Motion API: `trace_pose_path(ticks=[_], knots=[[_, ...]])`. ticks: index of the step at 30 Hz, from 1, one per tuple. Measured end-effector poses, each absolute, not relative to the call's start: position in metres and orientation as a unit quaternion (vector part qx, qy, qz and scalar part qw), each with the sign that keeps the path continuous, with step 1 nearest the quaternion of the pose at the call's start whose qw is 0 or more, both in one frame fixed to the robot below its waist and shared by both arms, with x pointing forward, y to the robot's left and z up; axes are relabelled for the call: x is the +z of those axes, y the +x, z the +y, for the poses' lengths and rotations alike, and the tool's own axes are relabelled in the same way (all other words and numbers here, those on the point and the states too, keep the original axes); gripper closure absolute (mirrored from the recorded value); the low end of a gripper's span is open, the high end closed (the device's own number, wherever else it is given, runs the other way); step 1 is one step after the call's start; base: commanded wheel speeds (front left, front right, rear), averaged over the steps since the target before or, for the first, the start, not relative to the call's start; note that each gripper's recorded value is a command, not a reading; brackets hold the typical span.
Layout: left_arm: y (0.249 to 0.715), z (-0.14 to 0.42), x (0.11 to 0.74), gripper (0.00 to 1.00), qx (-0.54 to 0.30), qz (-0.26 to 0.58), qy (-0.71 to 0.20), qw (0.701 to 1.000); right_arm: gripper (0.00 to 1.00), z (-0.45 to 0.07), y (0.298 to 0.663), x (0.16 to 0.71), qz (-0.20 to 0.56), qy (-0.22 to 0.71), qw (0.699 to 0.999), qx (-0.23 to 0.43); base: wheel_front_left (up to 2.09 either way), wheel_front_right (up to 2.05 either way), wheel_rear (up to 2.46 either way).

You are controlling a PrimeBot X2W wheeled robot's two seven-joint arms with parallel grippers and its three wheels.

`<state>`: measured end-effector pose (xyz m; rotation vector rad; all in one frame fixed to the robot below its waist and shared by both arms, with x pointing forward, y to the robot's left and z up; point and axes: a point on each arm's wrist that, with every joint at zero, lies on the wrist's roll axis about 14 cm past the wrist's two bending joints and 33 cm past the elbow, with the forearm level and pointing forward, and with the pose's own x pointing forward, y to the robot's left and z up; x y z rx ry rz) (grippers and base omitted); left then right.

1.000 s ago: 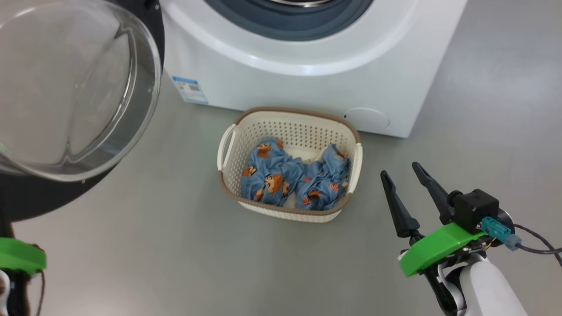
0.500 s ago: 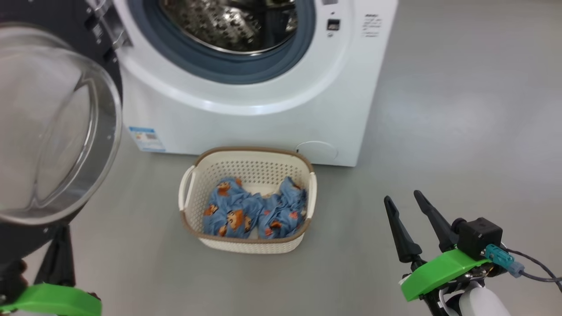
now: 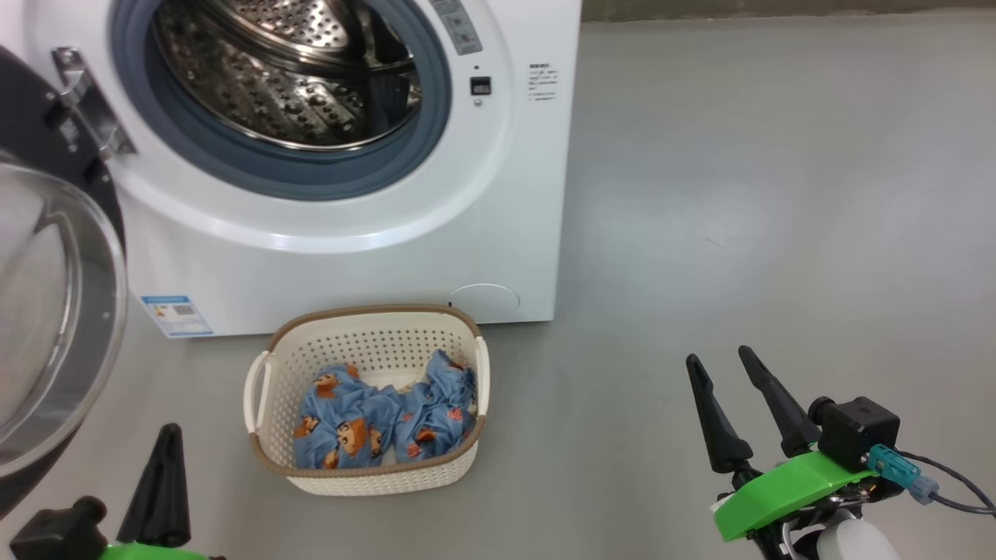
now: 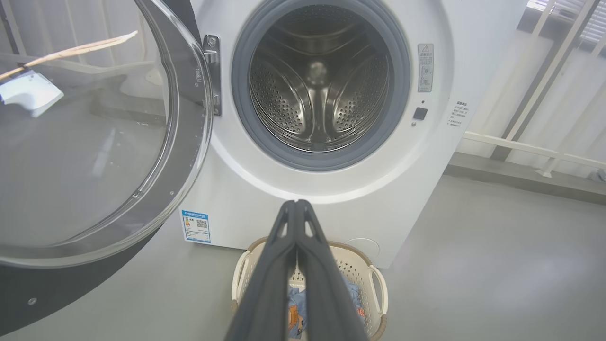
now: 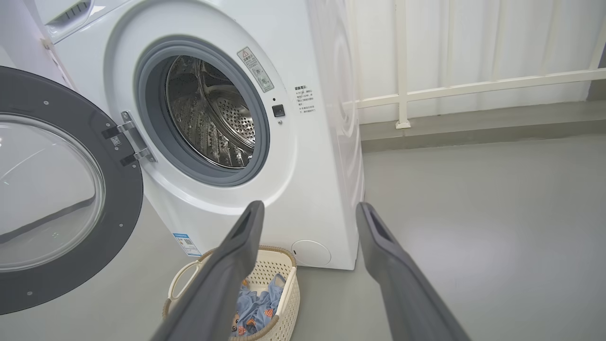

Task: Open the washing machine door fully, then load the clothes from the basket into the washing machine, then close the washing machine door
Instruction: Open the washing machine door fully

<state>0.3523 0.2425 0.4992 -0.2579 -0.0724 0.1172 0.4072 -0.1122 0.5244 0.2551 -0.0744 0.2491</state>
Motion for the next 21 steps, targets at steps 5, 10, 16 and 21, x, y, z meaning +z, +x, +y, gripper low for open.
trace_pose_path(ticks=[5, 10, 16, 21], knots=[[0.357, 0.222, 0.499, 1.00, 0.033, -0.035, -0.137, 0.989, 0.00, -0.125, 0.402, 0.526, -0.043, 0.126, 0.985, 0.106, 0.00, 0.00, 0.00], [0.358, 0.206, 0.498, 0.04, 0.016, -0.031, -0.158, 0.987, 0.00, -0.131, 0.400, 0.525, -0.044, 0.127, 0.986, 0.098, 0.00, 0.00, 0.00], [0.359, 0.197, 0.501, 0.00, -0.003, -0.035, -0.156, 0.987, 0.00, -0.132, 0.400, 0.524, -0.042, 0.127, 0.986, 0.097, 0.00, 0.00, 0.00], [0.359, 0.193, 0.503, 0.00, -0.013, -0.036, -0.147, 0.988, 0.00, -0.132, 0.399, 0.523, -0.042, 0.127, 0.986, 0.096, 0.00, 0.00, 0.00]])
